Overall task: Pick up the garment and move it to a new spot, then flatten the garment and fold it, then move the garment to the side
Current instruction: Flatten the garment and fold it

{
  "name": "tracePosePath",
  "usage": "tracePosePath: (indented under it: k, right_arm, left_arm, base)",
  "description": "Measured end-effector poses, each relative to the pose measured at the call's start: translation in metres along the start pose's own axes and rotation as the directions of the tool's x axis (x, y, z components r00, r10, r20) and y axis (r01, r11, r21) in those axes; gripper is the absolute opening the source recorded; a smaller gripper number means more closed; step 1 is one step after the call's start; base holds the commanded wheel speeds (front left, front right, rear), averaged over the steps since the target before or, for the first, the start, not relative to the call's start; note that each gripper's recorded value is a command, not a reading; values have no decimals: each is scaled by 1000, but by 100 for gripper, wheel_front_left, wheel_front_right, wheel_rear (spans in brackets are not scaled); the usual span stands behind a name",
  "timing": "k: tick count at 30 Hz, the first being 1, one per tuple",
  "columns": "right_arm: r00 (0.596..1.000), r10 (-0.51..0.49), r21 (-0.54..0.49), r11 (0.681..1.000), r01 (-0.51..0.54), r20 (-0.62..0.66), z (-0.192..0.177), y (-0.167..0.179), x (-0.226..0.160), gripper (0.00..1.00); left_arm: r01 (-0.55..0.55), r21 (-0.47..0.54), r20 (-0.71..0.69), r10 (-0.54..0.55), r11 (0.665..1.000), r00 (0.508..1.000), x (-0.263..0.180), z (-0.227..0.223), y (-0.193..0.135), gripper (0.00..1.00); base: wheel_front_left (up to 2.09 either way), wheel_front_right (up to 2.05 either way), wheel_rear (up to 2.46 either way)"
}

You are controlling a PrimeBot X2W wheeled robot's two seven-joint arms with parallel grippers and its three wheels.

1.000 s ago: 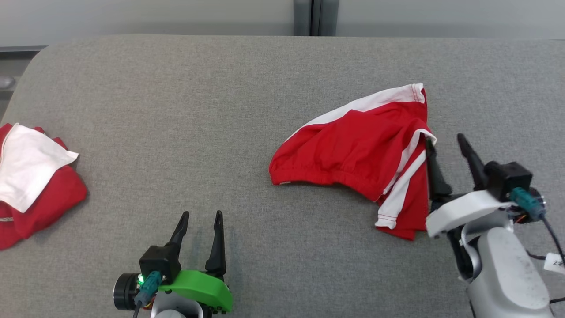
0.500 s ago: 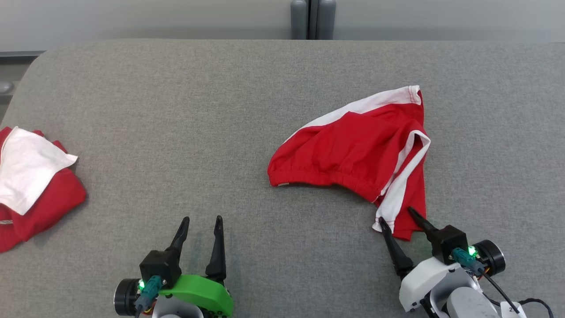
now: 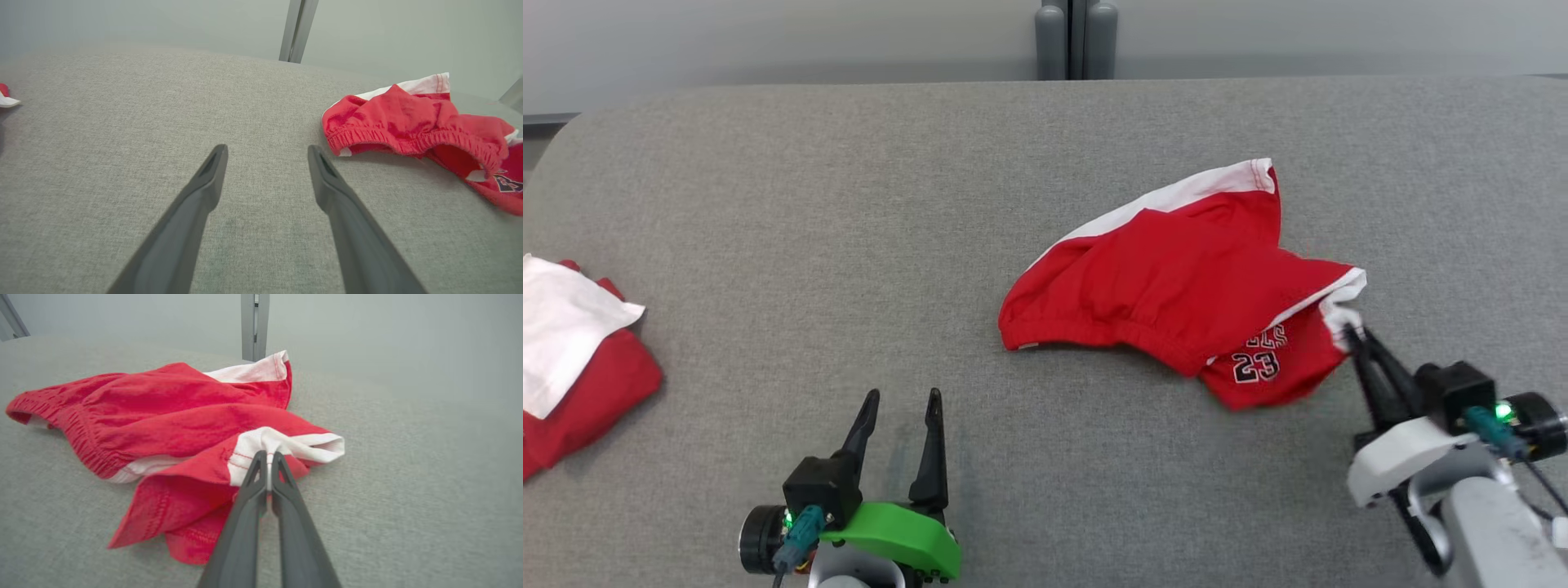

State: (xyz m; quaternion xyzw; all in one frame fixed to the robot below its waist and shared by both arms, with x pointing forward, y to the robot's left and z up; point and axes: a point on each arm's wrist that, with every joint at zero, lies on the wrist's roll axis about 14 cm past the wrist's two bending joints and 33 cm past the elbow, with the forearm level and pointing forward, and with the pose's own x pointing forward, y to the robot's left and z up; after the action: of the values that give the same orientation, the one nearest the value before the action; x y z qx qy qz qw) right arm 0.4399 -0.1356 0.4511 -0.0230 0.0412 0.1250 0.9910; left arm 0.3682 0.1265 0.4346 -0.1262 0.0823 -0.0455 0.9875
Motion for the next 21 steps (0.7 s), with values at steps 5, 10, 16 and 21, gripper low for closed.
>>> tracePosePath:
  k: [5, 10, 16, 21]
  right_arm:
    - [987, -147, -145, 977, 156, 72, 32, -83, -17, 0]
    - [958, -253, -222, 934, 279, 136, 58, -132, -36, 100]
    - [932, -329, -156, 923, 351, 150, 56, -137, -50, 100]
    - [930, -346, -94, 929, 358, 127, 43, -123, -53, 100]
  left_arm:
    - [66, -10, 7, -66, 998, 998, 5, 2, -20, 100]
    - [134, -9, 1, -134, 991, 991, 11, 0, -41, 100]
    - [219, -6, -12, -219, 976, 976, 18, -4, -65, 100]
    - [342, -32, -34, -343, 939, 939, 21, -11, -98, 100]
  base:
    - [0, 0, 0]
    - [0, 0, 0]
    - [0, 0, 0]
    - [0, 0, 0]
